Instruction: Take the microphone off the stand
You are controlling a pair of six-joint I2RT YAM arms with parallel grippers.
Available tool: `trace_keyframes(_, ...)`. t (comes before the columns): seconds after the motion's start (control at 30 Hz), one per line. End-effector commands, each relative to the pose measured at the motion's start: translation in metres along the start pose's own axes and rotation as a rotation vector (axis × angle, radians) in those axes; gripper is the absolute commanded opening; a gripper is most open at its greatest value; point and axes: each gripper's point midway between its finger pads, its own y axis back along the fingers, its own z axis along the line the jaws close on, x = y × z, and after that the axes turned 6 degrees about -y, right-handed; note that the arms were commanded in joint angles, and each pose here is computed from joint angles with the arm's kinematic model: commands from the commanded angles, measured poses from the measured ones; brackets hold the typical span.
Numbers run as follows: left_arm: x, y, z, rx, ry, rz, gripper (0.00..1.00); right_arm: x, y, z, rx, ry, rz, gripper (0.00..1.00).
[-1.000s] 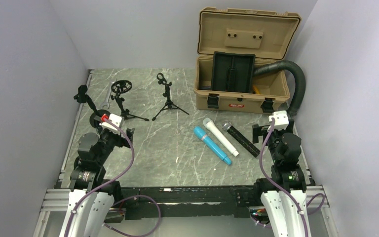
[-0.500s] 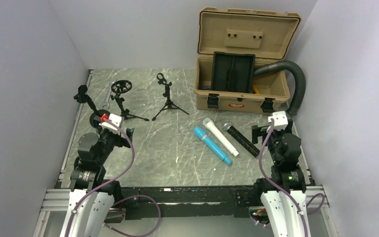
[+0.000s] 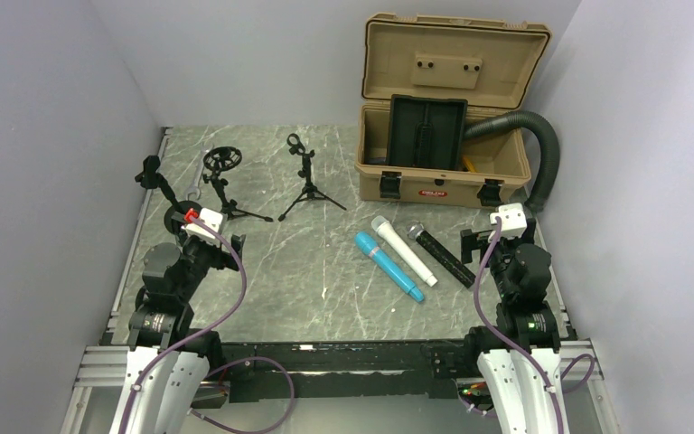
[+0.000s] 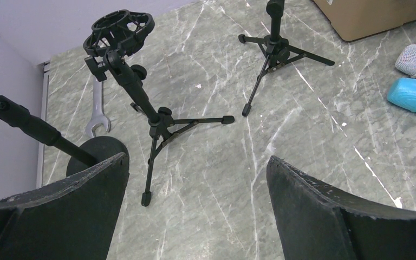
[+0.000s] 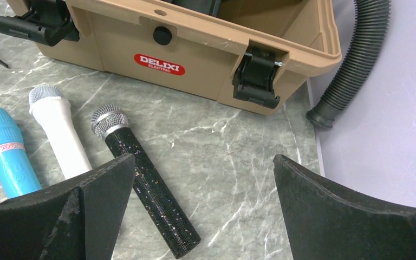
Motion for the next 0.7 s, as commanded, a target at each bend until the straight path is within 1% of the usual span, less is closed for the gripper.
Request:
trace_keyframes(0.0, -0.0082, -0.0010, 0.0014, -0.001, -0.015, -0.041, 0.99, -0.0009, -0.0025, 0.0009, -0.009, 0.012, -0.008, 1.00)
trace_keyframes(0.67, -0.0075, -0.0018, 0.0020, -0.004, -0.017, -0.039, 0.99, 0.0006, -0.0027, 0.0014, -0.012, 0.011, 0.000, 1.00)
